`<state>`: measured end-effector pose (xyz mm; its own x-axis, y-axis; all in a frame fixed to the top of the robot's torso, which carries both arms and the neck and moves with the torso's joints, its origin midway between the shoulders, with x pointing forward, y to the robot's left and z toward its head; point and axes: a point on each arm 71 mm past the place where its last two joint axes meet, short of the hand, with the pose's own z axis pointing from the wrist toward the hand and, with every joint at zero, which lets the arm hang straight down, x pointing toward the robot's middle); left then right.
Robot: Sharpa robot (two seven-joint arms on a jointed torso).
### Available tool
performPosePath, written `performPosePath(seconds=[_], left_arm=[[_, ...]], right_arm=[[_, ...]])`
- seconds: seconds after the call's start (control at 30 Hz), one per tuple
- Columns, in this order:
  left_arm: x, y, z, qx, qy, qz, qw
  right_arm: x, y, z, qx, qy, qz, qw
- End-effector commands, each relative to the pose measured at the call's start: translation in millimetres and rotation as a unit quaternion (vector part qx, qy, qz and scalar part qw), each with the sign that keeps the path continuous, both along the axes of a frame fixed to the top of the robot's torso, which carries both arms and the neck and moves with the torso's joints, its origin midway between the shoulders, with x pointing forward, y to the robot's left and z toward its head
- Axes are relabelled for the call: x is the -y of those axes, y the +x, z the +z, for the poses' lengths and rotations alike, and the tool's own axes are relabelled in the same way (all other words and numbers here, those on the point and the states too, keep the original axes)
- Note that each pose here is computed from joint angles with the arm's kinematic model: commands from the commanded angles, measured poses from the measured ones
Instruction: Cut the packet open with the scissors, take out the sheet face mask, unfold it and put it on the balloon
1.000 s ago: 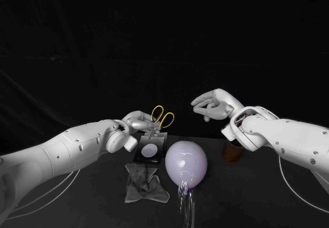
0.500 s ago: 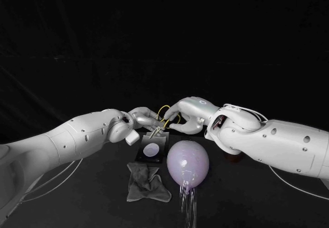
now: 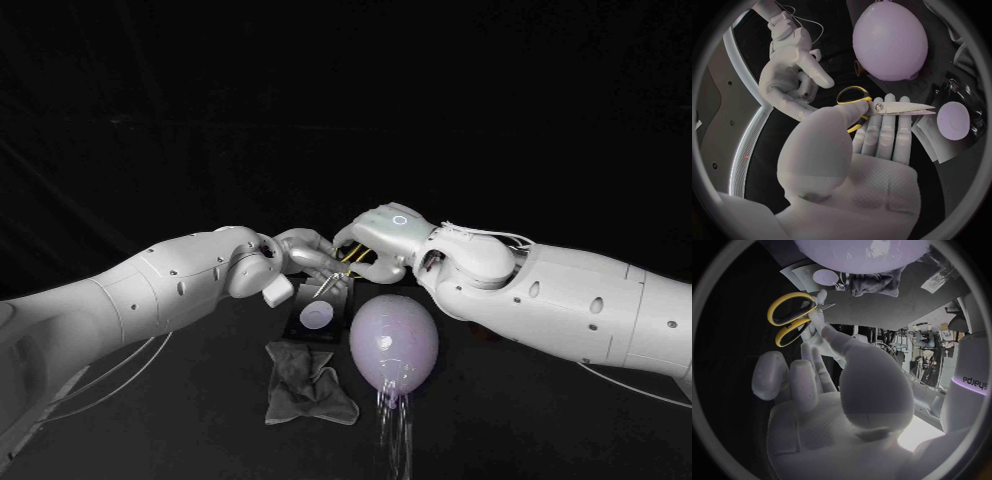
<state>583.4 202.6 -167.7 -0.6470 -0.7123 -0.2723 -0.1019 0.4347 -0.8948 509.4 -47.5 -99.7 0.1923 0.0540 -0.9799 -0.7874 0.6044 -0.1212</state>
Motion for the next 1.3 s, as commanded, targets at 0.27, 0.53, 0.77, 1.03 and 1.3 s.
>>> performPosePath(seconds=[0.27,0.53,0.77,1.03,1.3], left_arm=[[6.2,-3.8,2.6,-0.013,-0.003,-0.023,1.0],[5.3,-3.0,3.8,-0.014,-0.003,-0.026,1.0],[7.0,-4.3,4.3,-0.016,-0.003,-0.034,0.999],[16.3,-11.3,6.6,-0.021,-0.009,-0.059,0.998],[25.6,-15.3,17.0,-0.019,-0.027,-0.071,0.997]], right_arm=[[2,9.3,-9.6,0.012,-0.068,-0.043,0.997],[4,13.6,-17.1,-0.007,-0.099,-0.066,0.993],[9,19.4,-18.5,-0.007,-0.106,-0.083,0.991],[8,25.4,-20.4,-0.003,-0.113,-0.094,0.989],[4,26.2,-26.6,-0.011,-0.123,-0.091,0.988]])
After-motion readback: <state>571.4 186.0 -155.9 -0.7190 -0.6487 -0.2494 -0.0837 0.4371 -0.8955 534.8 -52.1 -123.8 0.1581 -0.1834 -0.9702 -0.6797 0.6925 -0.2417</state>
